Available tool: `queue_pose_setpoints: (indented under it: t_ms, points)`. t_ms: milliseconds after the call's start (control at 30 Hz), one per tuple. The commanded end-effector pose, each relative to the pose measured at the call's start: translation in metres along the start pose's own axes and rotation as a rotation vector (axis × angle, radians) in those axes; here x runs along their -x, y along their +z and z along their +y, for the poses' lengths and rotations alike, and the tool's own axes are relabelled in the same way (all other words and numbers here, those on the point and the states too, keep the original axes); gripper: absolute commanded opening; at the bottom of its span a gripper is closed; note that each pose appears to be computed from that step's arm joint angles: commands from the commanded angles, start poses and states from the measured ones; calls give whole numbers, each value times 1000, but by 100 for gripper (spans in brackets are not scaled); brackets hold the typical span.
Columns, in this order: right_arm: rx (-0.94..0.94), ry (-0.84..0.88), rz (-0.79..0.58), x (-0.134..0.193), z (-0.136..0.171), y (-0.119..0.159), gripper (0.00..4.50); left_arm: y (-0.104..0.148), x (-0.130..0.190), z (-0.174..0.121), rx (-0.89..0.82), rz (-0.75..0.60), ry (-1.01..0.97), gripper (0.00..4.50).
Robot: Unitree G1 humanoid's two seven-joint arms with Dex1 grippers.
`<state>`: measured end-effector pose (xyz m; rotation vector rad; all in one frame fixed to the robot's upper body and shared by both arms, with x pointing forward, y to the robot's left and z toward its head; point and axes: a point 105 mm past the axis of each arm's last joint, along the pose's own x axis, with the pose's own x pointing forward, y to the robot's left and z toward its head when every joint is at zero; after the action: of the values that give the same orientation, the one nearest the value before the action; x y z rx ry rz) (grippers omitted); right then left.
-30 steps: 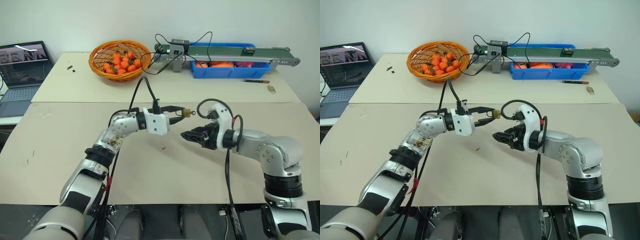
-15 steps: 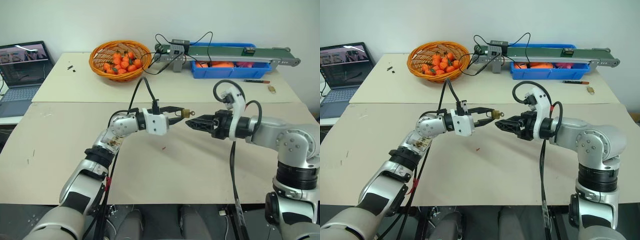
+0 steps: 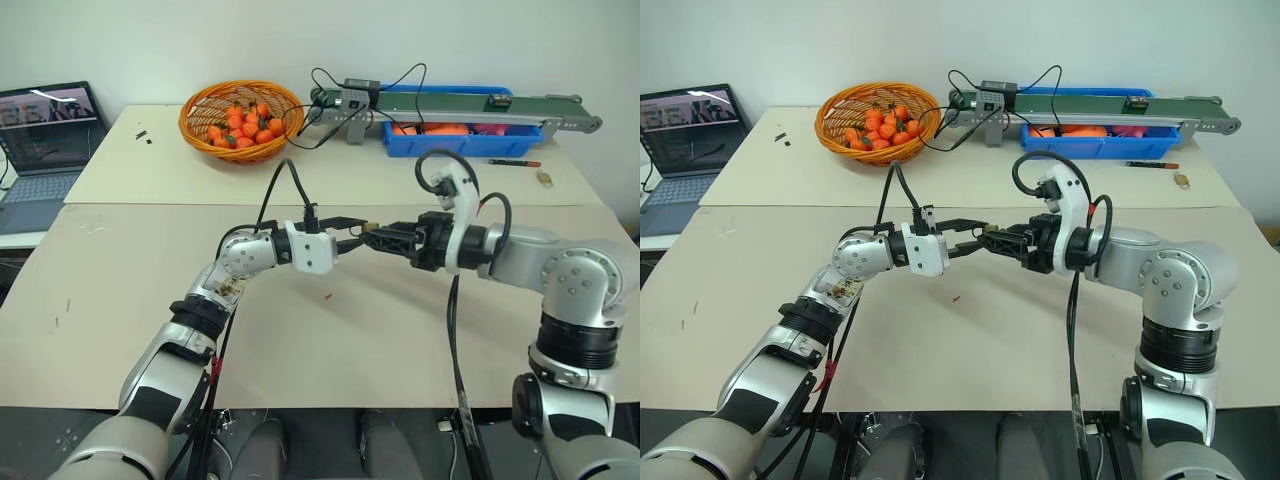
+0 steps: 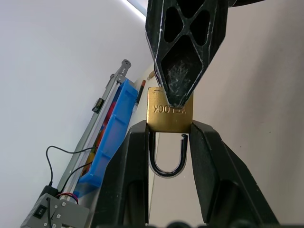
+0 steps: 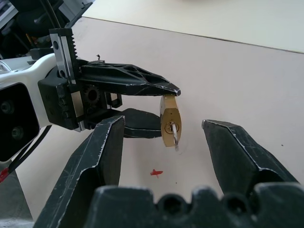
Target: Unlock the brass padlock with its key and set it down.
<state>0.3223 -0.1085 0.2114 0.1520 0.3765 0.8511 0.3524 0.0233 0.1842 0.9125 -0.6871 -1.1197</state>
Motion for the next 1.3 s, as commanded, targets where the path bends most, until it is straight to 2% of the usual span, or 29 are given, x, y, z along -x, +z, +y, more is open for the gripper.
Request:
queue_pose_setpoints:
  t_ms: [33, 200, 300, 367, 533, 867, 933, 1100, 1233, 1300]
  points:
    - [33, 10, -55, 3, 4, 16, 316, 12, -2, 10, -32, -41, 30, 84]
    - [28, 13, -55, 2, 4, 16, 316, 12, -2, 10, -33, -38, 32, 84]
    - [27, 8, -51, 1, 3, 15, 245, 12, -2, 11, -33, -38, 32, 84]
    - [25, 12, -50, 1, 3, 14, 162, 12, -3, 11, -34, -39, 34, 84]
    - [22, 10, -48, 0, 2, 13, 11, 12, -3, 13, -36, -39, 37, 84]
    - [29, 5, -44, -1, 2, 12, 11, 12, -3, 14, -37, -38, 45, 84]
    - [28, 5, -45, -1, 2, 12, 111, 12, -3, 15, -36, -37, 46, 84]
    - [29, 6, -46, -2, 2, 12, 278, 12, -3, 17, -35, -36, 52, 84]
    - [32, 4, -45, -3, 2, 12, 409, 11, -3, 17, -36, -35, 54, 84]
    - [34, 3, -45, -3, 2, 12, 444, 11, -2, 17, -36, -34, 54, 84]
